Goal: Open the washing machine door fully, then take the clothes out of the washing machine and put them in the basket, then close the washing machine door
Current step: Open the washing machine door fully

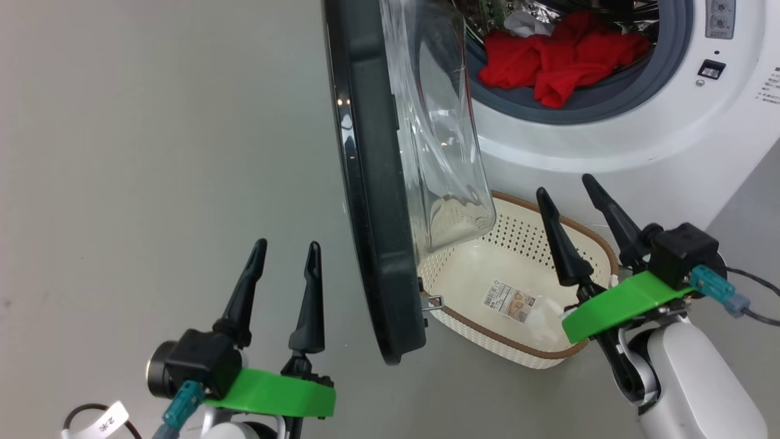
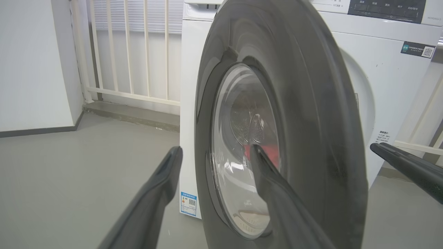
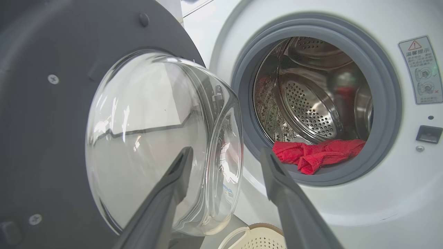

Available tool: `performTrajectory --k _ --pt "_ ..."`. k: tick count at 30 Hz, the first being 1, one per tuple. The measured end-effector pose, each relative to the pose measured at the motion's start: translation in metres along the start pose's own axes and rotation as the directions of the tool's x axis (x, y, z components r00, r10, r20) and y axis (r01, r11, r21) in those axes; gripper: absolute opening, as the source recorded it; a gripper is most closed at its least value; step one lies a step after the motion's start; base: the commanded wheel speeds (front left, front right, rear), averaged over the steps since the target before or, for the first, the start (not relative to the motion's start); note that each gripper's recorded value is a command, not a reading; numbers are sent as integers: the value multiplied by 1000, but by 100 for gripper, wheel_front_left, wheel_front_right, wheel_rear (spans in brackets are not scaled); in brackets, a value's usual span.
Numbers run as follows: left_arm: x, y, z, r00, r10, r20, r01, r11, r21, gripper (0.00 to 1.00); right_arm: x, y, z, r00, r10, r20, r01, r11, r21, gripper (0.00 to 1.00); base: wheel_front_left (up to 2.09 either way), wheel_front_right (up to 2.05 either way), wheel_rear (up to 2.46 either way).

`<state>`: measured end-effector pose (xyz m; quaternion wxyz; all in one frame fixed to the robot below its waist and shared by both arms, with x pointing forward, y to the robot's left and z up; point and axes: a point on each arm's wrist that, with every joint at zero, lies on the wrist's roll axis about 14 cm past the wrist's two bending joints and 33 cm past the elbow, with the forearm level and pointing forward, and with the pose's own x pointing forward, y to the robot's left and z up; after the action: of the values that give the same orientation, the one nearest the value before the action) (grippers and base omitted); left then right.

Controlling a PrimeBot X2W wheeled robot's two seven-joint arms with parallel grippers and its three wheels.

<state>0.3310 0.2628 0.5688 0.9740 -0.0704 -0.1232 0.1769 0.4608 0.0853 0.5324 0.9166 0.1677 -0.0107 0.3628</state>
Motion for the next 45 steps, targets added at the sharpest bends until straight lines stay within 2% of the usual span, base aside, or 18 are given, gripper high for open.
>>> performTrajectory --k 4,18,38,39,41,45 --pt "0 -2 1 1000 -5 4 5 1000 5 100 -10 -8 0 999 -34 22 35 998 -50 100 0 0 0" --pt "0 -4 1 1000 -8 7 8 1000 1 100 -46 -9 -22 998 -65 -15 64 997 -50 100 0 0 0" --pt "-7 1 -10 1000 4 -30 -4 1000 8 100 -54 -3 -23 998 -57 -20 56 997 -53 100 0 0 0" --pt "-7 1 -11 1000 5 -31 -5 1000 8 60 -53 -3 -23 998 -56 -20 54 997 -53 100 0 0 0" --pt "-8 2 -11 999 5 -32 -5 1000 8 0 -53 -1 -23 998 -52 -20 51 997 -54 100 0 0 0" --pt "-7 0 -6 1000 -2 -17 2 1000 5 0 -53 0 -23 999 -50 -20 49 998 -50 100 0 0 0"
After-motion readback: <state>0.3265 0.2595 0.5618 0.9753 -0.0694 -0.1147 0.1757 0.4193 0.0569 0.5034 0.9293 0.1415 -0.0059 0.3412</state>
